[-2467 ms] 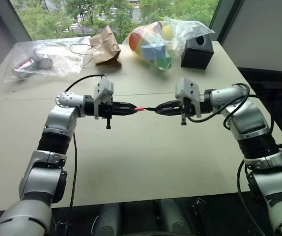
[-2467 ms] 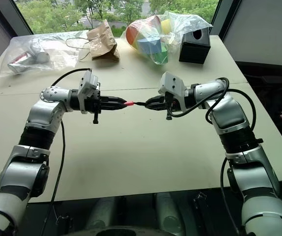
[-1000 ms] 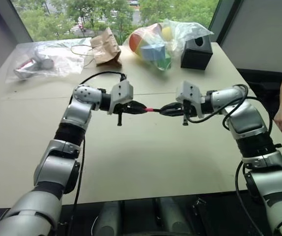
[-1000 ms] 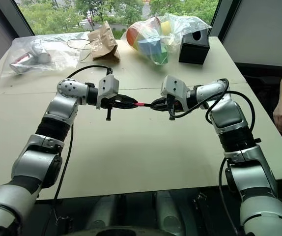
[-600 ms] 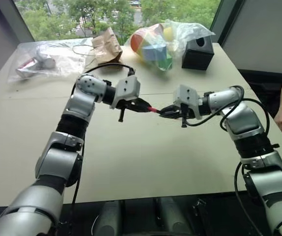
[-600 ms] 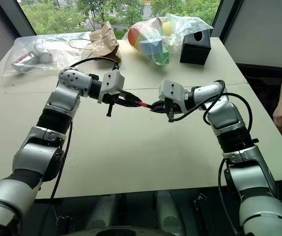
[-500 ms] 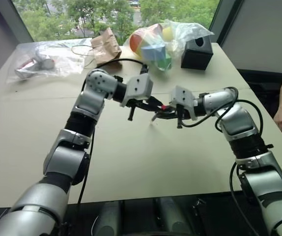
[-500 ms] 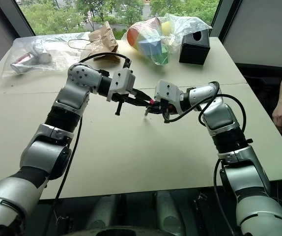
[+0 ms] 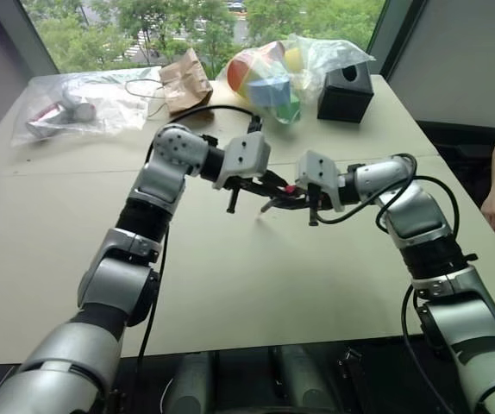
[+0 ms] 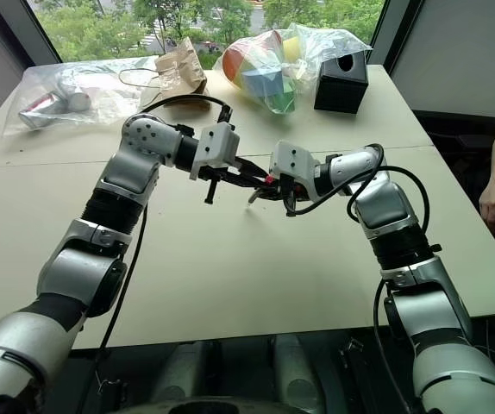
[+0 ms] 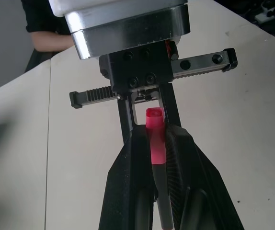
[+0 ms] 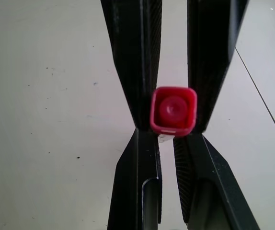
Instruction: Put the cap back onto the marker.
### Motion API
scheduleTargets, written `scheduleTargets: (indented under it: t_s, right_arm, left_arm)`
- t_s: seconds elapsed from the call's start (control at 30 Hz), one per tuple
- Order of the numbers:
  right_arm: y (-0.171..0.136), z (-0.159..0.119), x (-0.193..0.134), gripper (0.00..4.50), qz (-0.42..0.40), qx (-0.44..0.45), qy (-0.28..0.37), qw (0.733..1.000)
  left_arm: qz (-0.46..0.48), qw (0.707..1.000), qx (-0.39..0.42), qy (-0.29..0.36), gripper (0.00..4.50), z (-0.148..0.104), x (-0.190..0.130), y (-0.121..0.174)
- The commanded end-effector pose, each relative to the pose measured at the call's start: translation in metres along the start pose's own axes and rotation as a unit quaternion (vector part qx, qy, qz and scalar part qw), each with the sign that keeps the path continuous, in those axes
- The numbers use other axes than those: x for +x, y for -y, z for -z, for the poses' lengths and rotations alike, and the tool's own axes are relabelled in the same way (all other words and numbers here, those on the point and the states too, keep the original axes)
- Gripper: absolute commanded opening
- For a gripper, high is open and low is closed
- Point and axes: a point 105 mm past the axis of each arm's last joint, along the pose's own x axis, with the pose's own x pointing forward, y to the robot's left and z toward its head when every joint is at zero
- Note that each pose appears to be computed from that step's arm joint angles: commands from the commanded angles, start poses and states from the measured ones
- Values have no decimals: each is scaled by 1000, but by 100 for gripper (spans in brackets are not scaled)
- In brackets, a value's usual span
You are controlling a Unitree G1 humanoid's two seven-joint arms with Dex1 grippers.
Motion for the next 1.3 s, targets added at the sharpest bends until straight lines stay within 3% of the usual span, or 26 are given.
scheduleTargets:
  t_s: [0.03, 0.1, 0.2, 0.23, 0.43, 0.6, 0.8, 0.93, 1.07, 1.3]
  right_arm:
    - [13, -36, -5, 0, 34, -41, 54, 997]
    - [13, -34, -6, 0, 35, -40, 51, 997]
    - [14, -32, -8, 0, 37, -38, 47, 997]
    - [14, -31, -9, 0, 38, -37, 46, 998]
    - [14, -19, -14, 0, 45, -24, 33, 998]
    - [16, 0, -22, 0, 79, -1, 18, 997]
    - [21, 7, -40, 0, 127, 20, 18, 991]
    - [31, 12, -73, 0, 169, 37, 1, 985]
    - [34, 18, -117, 0, 186, 74, -36, 979]
    - [6, 41, -168, 0, 98, 126, -182, 970]
  left_arm:
    - [58, 998, 19, 21, 72, -11, 19, 13]
    - [53, 998, 18, 21, 132, -11, 17, 12]
    - [53, 998, 19, 14, 301, -10, 14, 11]
    - [54, 998, 18, 13, 336, -10, 13, 11]
    - [30, 999, 6, 28, 336, -15, 6, 4]
    - [-92, 990, -39, 100, 336, -31, -14, -31]
    - [-220, 945, -113, 215, 336, -44, -52, -57]
    - [-285, 905, -173, 263, 336, -43, -83, -62]
    - [-336, 886, -212, 239, 336, -24, -104, -49]
    - [-394, 881, -247, 86, 336, 34, -109, -5]
